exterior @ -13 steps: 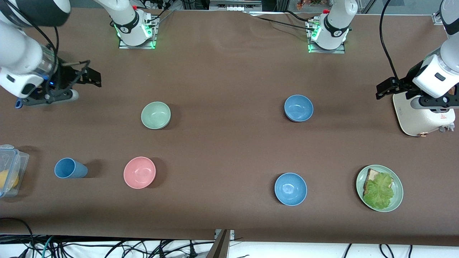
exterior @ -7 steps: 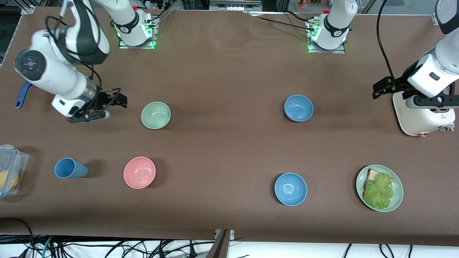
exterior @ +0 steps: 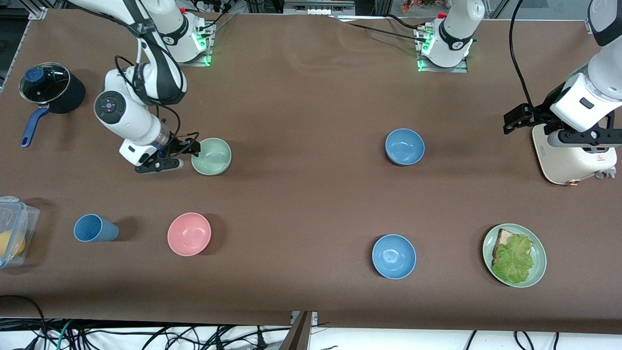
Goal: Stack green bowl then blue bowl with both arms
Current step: 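Reach the right gripper to the pale green bowl rim and grasp it, then slide the pale green bowl with the right gripper toward the blue bowl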
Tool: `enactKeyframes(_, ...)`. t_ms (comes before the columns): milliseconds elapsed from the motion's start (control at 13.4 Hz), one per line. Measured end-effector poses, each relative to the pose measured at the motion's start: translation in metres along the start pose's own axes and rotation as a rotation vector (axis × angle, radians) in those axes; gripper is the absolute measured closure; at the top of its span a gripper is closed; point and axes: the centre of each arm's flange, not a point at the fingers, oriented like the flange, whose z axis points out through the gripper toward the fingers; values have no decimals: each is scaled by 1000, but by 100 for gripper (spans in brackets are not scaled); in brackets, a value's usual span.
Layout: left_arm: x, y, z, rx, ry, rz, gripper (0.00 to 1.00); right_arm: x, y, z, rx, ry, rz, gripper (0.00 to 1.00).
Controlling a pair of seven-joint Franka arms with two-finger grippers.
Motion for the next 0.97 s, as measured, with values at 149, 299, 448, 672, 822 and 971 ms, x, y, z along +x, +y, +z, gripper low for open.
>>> enactKeyframes(149,0,1,0,0,0,2,0,-4,-1,21,-2,1,-1,1)
enactKeyframes(299,0,1,0,0,0,2,0,-5,-4,38,-2,-2,23,7)
enactKeyframes(448,0,1,0,0,0,2,0,-6,-14,48,2,-8,44,26)
enactKeyframes(672,0,1,0,0,0,2,0,-7,-19,49,4,-9,52,62)
enactKeyframes(822,0,1,0,0,0,2,0,-6,-19,49,5,-8,59,86)
enactKeyframes(971,0,1,0,0,0,2,0,-2,-23,39,10,-15,84,96)
